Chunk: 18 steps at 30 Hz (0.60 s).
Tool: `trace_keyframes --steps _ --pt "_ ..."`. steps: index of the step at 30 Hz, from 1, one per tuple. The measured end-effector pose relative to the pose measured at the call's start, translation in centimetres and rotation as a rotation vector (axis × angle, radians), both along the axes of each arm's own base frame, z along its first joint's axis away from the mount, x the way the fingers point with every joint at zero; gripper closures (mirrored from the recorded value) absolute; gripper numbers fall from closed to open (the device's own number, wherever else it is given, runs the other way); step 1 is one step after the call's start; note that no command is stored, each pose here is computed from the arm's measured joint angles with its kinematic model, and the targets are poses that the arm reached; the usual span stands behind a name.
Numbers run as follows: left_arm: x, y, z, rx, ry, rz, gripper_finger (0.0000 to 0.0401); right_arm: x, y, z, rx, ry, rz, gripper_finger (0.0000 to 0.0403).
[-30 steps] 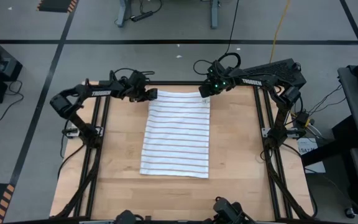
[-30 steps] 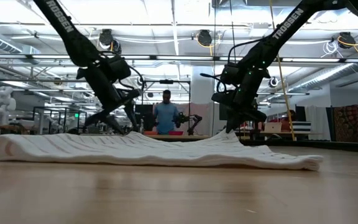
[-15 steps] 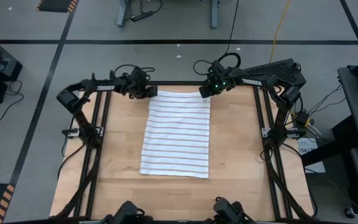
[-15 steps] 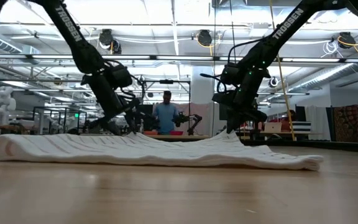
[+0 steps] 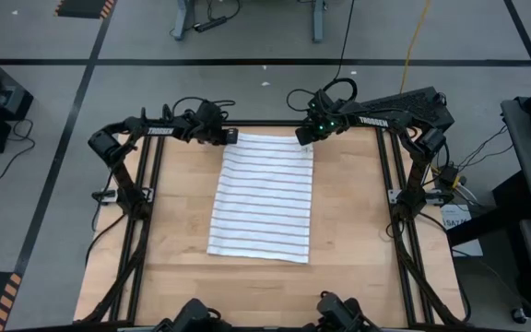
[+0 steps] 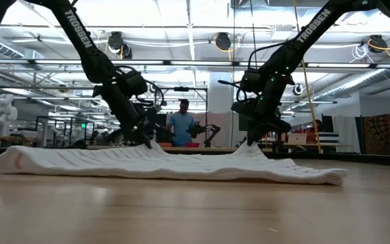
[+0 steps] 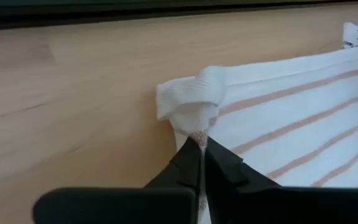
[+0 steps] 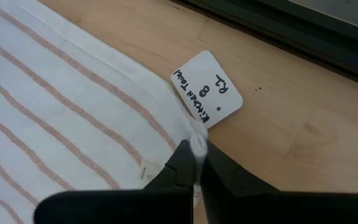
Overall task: Roll towel
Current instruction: Roll the white towel
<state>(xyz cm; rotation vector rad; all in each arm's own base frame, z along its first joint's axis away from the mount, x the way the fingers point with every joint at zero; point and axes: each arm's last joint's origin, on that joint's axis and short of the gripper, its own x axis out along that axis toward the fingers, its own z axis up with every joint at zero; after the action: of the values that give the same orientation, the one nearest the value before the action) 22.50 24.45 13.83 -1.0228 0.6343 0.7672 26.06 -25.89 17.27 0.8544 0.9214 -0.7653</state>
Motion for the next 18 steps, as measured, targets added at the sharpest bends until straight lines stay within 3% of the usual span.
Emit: trace_keyframes --steps 7,12,18 --pt "-0.1 -0.1 -0.1 -0.003 0.014 -0.013 0.0396 -0.4 0.0 -0.1 0.023 0.020 -0.012 0.0384" --pt "0.0 -0.3 -0.1 0.018 0.015 -0.088 0.0396 -1.7 0.0 0.4 0.110 0.122 0.004 0.0318" --pt "0.7 -0.9 0.0 0.012 -0.009 -0.161 0.0397 -2.4 -0.6 3.0 0.137 0.182 0.158 0.0226"
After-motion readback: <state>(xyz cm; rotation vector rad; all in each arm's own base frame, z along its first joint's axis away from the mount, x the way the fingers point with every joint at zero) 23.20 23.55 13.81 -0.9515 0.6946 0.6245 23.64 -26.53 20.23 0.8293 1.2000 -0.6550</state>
